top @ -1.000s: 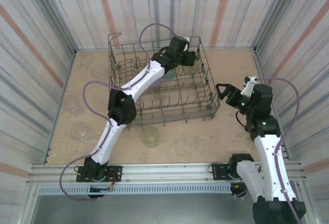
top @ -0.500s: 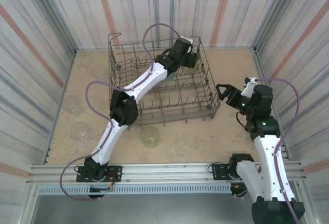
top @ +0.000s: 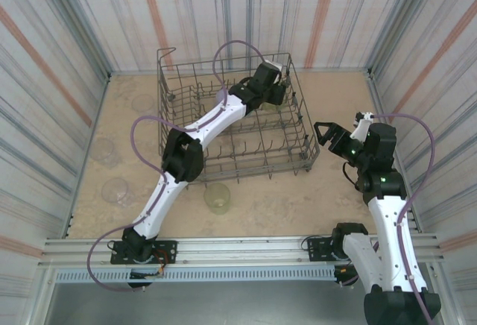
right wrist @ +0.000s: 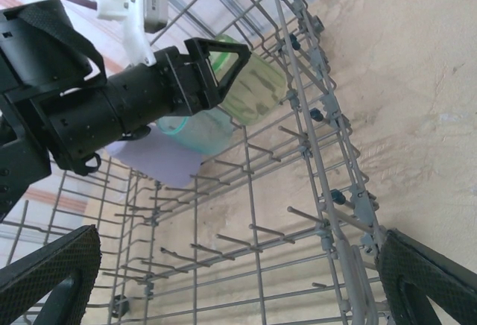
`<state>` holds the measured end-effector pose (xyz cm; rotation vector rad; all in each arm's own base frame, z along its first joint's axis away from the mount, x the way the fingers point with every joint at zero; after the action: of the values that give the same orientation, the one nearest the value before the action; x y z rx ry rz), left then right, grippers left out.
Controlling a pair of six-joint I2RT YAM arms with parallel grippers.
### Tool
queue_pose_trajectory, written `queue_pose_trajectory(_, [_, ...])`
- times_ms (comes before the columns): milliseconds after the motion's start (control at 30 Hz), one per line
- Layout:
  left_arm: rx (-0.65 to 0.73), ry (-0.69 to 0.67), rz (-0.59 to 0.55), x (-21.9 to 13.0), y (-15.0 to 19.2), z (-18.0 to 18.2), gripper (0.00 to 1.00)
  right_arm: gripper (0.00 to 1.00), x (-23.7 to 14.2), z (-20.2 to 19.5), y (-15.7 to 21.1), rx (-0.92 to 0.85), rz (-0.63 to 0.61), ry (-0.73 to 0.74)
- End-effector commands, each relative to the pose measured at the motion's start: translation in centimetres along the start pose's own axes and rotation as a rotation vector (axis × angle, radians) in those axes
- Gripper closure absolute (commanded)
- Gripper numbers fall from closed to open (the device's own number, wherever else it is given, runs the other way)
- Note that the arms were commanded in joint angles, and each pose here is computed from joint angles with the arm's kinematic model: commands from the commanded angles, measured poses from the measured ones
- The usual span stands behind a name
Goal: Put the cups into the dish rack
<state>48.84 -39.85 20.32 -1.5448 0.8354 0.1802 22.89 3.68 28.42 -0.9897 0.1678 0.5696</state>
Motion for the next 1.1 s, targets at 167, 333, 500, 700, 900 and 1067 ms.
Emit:
queue_pose_trajectory(167, [0.006,-0.028,0.011,1.3,1.6,0.4,1.00,0.01,-0.2,0.1,0.0,-0.029,-0.014,-0.020])
queue_pose_trajectory(333, [-0.023,-0.063,0.009,1.8,2.1,1.0,0.92,0.01,-0.2,0.0,0.1,-0.023,-0.012,-0.018])
queue_pose_trajectory(500, [-0.019,-0.090,0.005,1.9,2.3,1.3,0.68,0.01,-0.3,0.1,0.1,-0.023,-0.016,-0.023])
queue_pose_trajectory(700, [-0.020,-0.059,-0.020,1.0,1.8,1.0,0.54,0.01,-0.5,0.1,0.0,-0.021,-0.019,-0.023])
queue_pose_trajectory(900, [-0.042,-0.020,-0.035,0.0,1.0,0.6,0.35,0.01,-0.6,0.2,-0.2,-0.017,-0.021,-0.027])
queue_pose_trajectory(1067, [-0.047,0.000,-0.031,-0.6,0.7,0.4,0.19,0.01,-0.7,0.3,-0.4,-0.016,-0.026,-0.026])
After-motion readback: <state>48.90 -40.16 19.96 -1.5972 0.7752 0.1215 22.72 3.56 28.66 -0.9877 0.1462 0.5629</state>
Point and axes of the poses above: each hand's point on the last joint's axis, 136 mm out from that joint toward the fingers, its own x axis out along the fingers, its own z axis along the line the jaws close on, y = z × x, the point moved 6 cm from there along -x, back along the fingers, and after that the axes turned 8 degrees about -x, right-handed, at the moved point
